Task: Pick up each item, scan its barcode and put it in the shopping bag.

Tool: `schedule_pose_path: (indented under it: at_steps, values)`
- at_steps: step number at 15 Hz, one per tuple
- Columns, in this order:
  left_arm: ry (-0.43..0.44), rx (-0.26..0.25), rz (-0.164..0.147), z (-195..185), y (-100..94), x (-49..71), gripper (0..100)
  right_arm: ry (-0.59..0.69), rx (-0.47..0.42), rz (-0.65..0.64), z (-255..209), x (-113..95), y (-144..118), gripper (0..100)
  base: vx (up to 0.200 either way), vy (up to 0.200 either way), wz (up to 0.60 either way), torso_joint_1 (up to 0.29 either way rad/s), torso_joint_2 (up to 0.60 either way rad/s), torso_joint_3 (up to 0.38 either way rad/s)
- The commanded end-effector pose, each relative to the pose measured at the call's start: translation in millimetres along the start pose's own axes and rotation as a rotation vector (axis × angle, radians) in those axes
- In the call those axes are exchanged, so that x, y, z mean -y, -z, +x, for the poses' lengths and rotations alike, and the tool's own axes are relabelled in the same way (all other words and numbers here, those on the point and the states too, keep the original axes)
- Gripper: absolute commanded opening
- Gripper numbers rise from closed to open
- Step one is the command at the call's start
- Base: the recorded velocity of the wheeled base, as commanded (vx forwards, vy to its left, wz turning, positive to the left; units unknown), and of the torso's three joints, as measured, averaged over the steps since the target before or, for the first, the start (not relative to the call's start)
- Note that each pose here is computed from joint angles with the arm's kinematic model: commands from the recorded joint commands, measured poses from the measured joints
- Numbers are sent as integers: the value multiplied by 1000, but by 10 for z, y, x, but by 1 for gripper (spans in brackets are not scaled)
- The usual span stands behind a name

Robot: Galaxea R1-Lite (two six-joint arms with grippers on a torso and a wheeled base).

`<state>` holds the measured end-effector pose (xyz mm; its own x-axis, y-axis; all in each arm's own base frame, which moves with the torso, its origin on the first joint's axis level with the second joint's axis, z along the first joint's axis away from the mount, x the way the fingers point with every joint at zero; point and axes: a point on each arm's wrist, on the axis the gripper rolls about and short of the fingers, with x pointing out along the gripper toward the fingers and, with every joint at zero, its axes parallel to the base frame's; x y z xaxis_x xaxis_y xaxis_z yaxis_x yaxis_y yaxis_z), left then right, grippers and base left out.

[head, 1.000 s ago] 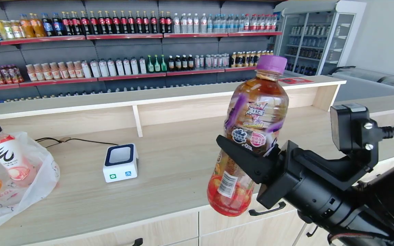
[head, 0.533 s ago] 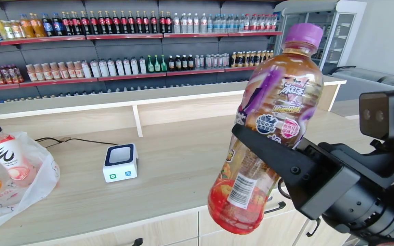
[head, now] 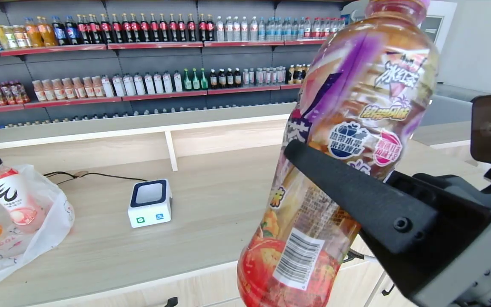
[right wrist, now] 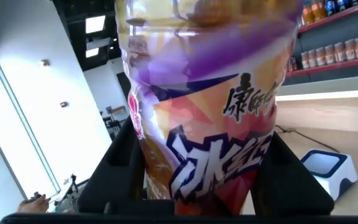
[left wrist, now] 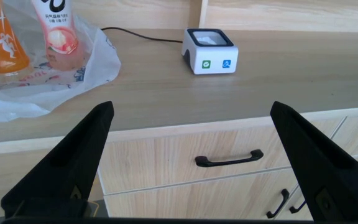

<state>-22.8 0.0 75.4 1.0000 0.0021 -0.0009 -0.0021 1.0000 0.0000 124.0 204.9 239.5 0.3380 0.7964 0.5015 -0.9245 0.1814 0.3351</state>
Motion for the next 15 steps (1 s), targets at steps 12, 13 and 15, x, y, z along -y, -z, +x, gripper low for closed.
schedule_pose_path:
  at_steps: [12,13,15]
  values:
    - [-1,1,0,0,0,0,100,1,45,-13,60,33,-100,0,0,0,0,0,0,0]
    - [-1,1,0,0,0,0,100,1,47,-13,59,31,-104,0,0,0,0,0,0,0]
    - [-1,-1,0,1,-1,0,100,-1,51,-15,51,21,-119,0,0,0,0,0,0,0]
